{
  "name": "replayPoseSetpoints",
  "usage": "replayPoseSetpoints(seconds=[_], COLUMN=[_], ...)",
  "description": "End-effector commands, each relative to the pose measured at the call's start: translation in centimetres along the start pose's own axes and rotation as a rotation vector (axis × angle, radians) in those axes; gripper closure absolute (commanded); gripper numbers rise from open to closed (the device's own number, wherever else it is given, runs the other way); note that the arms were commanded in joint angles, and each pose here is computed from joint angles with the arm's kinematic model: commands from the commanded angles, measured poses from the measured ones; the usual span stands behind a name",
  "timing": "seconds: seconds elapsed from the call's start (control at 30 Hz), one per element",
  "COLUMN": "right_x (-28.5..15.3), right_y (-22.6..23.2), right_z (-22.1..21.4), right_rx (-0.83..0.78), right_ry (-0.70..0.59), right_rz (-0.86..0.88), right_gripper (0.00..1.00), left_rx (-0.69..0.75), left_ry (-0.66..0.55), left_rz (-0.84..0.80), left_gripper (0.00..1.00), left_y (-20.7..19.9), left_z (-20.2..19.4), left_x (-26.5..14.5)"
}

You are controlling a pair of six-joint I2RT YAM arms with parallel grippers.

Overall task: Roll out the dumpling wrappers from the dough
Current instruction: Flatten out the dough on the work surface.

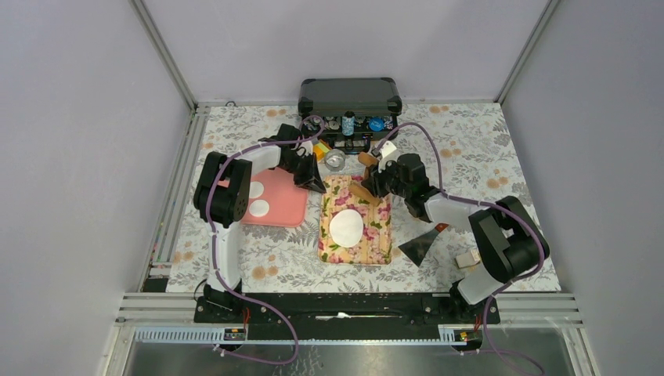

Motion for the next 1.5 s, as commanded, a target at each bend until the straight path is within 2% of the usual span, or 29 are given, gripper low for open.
replayPoseSetpoints(seconds=[0.0, 0.2, 0.4, 0.5, 0.63, 0.8, 0.93, 1.17, 1.47], right_x=[-2.0, -4.8, -6.8, -7.1, -7.3, -8.6, -9.6, -11.4, -9.7], right_y=[-0.1, 3.9, 6.6, 7.3, 8.6, 10.8, 11.5, 14.0, 14.0], right_z=[3.2, 7.2, 7.1, 6.9, 5.8, 2.6, 1.7, -1.6, -3.3], right_rx=[-0.067, -0.225, -0.338, -0.347, -0.356, -0.507, -0.537, -0.604, -0.727], right_ry=[-0.049, -0.138, -0.159, -0.161, -0.136, -0.049, -0.058, -0.007, 0.107], right_rz=[-0.038, 0.209, 0.402, 0.441, 0.521, 0.659, 0.721, 0.977, 0.975], right_gripper=[1.0, 1.0, 1.0, 1.0, 1.0, 1.0, 1.0, 1.0, 1.0], left_rx=[0.167, 0.24, 0.262, 0.263, 0.267, 0.261, 0.255, 0.252, 0.248], left_ry=[-0.043, -0.01, 0.015, 0.018, 0.009, 0.016, 0.025, 0.047, 0.055], left_rz=[-0.01, -0.018, -0.05, -0.065, -0.078, -0.092, -0.101, -0.111, -0.116], left_gripper=[1.0, 1.0, 1.0, 1.0, 1.0, 1.0, 1.0, 1.0, 1.0], left_y=[-2.4, -2.5, -2.6, -2.8, -3.1, -3.1, -2.8, -2.9, -2.9], left_z=[1.3, 1.3, 0.7, 0.6, 0.7, 0.4, 0.2, -0.3, -0.5], left_x=[-2.8, -3.1, -3.0, -3.1, -3.3, -3.0, -2.6, -2.0, -1.8])
Point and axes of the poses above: each gripper's point midway between its finger pads, its own x axis out along the fingers, its own y axis along the line the jaws close on, z = x × y, the point moved 4 cm from there along -x, back along the fingers, and after that the axes turned 2 degrees about x, right-handed, at the moved point
